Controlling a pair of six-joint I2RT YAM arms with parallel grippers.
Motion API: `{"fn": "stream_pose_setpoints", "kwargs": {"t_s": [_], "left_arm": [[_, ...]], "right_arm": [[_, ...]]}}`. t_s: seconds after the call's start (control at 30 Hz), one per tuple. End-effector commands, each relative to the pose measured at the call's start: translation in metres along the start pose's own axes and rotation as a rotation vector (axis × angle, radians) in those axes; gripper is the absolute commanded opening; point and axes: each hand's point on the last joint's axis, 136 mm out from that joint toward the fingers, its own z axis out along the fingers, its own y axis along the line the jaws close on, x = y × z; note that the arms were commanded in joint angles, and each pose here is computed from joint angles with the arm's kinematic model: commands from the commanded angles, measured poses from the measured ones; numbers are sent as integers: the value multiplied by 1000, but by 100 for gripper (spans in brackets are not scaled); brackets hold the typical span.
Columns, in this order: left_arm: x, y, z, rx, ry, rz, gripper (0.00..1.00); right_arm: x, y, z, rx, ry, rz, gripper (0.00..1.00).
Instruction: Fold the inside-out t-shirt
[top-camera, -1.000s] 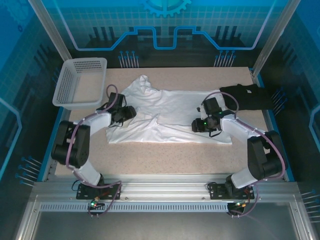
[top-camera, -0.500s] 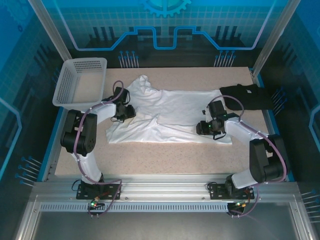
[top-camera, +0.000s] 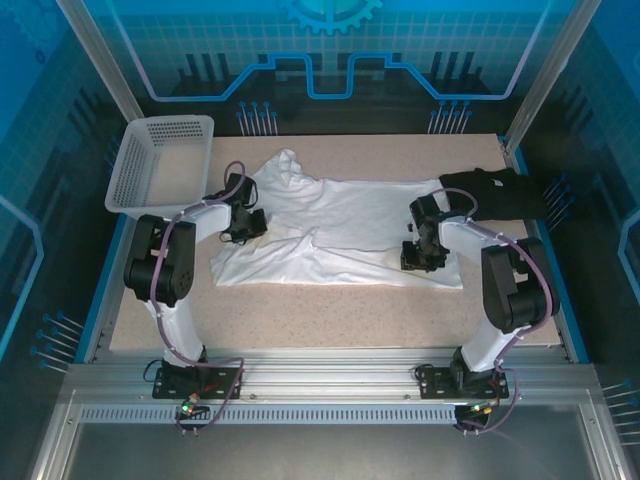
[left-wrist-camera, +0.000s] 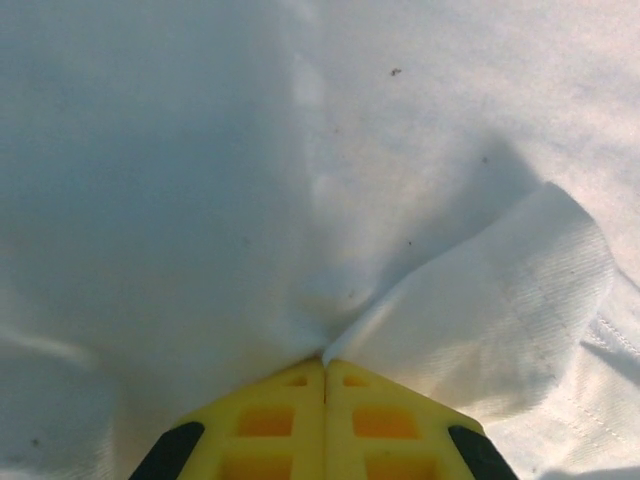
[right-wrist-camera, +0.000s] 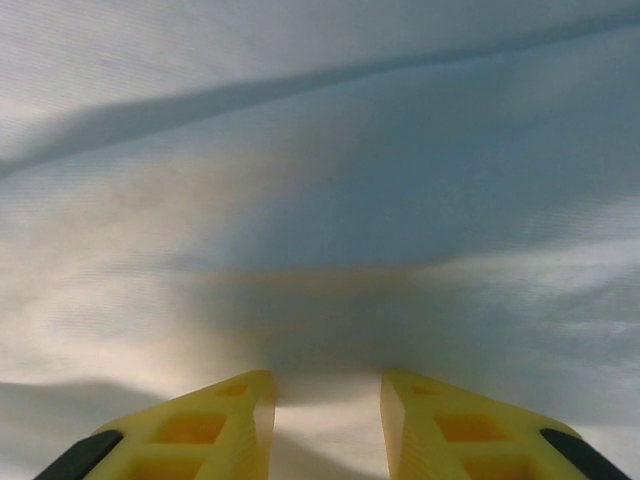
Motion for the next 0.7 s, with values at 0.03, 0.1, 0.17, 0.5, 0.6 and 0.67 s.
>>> {"fn": "stream_pose_setpoints", "kwargs": {"t_s": [0.03, 0.1, 0.17, 0.5, 0.6, 0.67], "left_arm": [[-18, 4, -21, 25, -61, -34, 0], [-20, 3, -23, 33, -66, -37, 1], [-21, 3, -25, 33, -69, -40, 1], [-27, 11, -32, 39, -90, -63, 2], [-29, 16, -33, 34, -95, -75, 2], [-30, 20, -30, 33, -93, -89, 4]], "right_arm": [[4, -11, 0, 48, 47, 30, 33], [4, -12, 1, 48, 53, 31, 33], [4, -12, 2, 52, 59, 31, 33], [5, -15, 3, 67, 69, 31, 32], [5, -15, 4, 67, 74, 30, 33], [5, -15, 4, 67, 75, 29, 33]]}}
